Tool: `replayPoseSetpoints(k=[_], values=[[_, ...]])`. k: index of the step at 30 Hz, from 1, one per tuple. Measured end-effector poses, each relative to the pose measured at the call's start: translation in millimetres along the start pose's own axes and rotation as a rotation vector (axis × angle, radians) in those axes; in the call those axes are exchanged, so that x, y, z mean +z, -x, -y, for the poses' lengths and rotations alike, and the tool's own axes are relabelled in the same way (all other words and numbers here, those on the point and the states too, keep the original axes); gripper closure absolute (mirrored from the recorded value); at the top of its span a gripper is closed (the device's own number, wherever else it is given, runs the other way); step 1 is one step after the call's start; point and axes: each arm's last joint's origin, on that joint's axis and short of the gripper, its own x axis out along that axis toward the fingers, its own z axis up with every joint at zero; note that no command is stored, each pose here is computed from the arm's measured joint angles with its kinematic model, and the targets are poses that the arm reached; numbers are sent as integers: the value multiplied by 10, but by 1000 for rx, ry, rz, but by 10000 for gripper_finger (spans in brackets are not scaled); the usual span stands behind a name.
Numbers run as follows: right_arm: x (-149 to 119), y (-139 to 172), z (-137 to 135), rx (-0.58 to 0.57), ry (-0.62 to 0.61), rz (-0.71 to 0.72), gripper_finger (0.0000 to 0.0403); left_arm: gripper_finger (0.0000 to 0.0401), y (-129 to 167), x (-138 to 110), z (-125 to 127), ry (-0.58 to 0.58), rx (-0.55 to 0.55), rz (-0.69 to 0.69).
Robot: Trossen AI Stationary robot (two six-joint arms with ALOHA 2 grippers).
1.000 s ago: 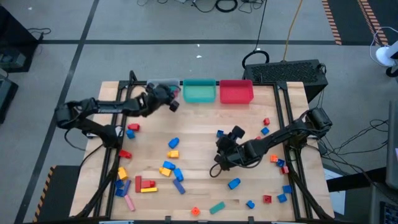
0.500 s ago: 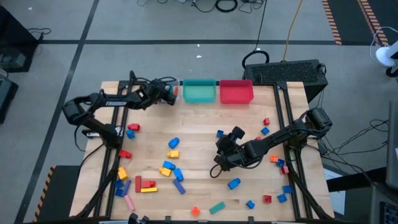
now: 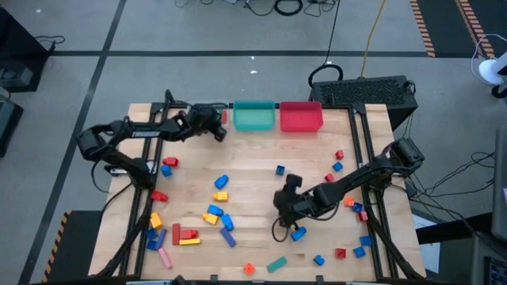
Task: Sort blocks by size
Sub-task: Put the green block into the transparent bin
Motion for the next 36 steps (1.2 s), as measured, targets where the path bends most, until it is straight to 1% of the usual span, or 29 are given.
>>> replayPoseSetpoints(k=[4,8,11,14,18,21,25,28,30,32,36], values=[[-21,59,-160,167,49,-10,202,235,229,99,201,-62,-65,94],[-47,138,-328,315,82,-2,202,235,487,135,490,-153,-182,178],[-73,215,-462,377,108,34,202,235,656,89,732,-215,-281,206],[-121,252,-611,430,151,70,202,235,799,-12,985,-276,-375,212],[-250,192,-836,481,218,97,202,235,991,-193,1296,-358,-444,220],[-353,134,-966,500,243,96,202,235,1150,-350,1502,-415,-483,230],[-407,156,-1082,538,238,123,202,235,1365,-539,1758,-450,-557,281],[-444,202,-1134,552,246,130,202,235,1491,-678,1934,-444,-619,317],[-473,225,-1165,559,253,130,202,235,1540,-780,2029,-446,-634,331],[-503,208,-1205,568,254,133,202,235,1563,-889,2104,-451,-624,333],[-622,76,-1272,556,273,102,202,235,1571,-1085,2230,-445,-614,332]])
